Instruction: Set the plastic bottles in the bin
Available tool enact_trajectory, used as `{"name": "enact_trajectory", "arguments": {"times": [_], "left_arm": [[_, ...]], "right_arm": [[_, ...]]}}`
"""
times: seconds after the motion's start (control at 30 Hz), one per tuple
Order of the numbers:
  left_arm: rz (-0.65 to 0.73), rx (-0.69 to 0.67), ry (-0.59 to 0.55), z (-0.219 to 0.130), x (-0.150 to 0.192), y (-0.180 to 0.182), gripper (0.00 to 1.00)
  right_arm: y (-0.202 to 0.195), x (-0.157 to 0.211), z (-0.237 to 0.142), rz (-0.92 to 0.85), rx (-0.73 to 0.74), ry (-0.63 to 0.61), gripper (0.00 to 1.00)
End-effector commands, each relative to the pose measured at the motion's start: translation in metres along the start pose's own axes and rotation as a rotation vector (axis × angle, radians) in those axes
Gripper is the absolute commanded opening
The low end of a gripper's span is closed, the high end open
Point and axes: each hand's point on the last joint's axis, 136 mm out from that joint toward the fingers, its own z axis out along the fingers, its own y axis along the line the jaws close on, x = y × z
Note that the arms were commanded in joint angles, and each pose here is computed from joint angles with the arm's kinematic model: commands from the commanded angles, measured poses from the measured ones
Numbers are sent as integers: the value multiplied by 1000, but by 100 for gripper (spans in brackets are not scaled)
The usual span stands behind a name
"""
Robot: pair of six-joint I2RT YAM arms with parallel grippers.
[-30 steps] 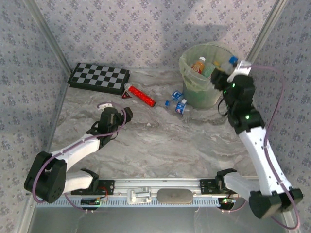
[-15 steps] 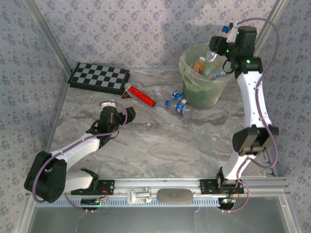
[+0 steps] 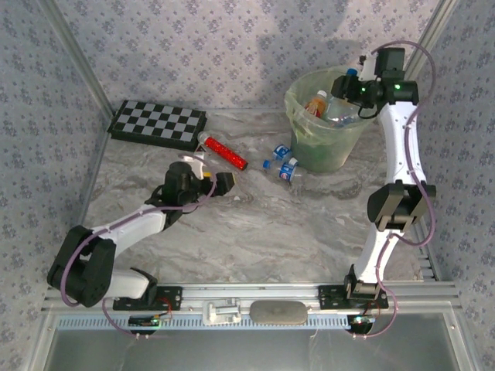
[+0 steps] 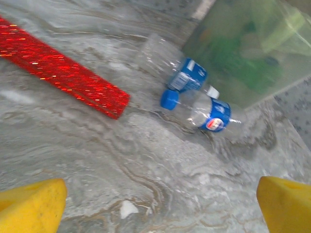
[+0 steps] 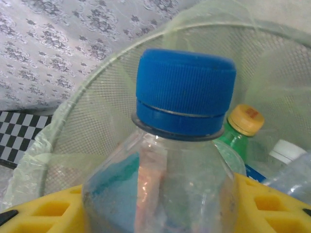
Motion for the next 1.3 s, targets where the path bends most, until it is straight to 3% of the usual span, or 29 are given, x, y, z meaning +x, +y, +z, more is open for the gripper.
{"name": "enact_trajectory", "arguments": {"times": [0.0, 0.23, 0.5, 0.73, 1.03, 1.27], "left_arm": [[154, 103, 55, 5, 1, -36, 100], [274, 97, 135, 11, 21, -54, 100], [268, 85, 129, 12, 21, -53, 100], [245, 66, 106, 13, 19, -49, 100], [230, -2, 66, 10, 12, -33, 100], [202, -50, 48, 2, 11, -15, 100]], "right_arm": [[-10, 6, 6, 110, -56, 56, 52], [-11, -2, 4, 142, -77, 31, 69], [-3, -35, -41, 73, -7, -124, 82], [20, -33, -82, -59, 81, -212, 85], [118, 57, -71, -351, -105, -137, 85], [175, 160, -35, -598, -215, 71, 84]]}}
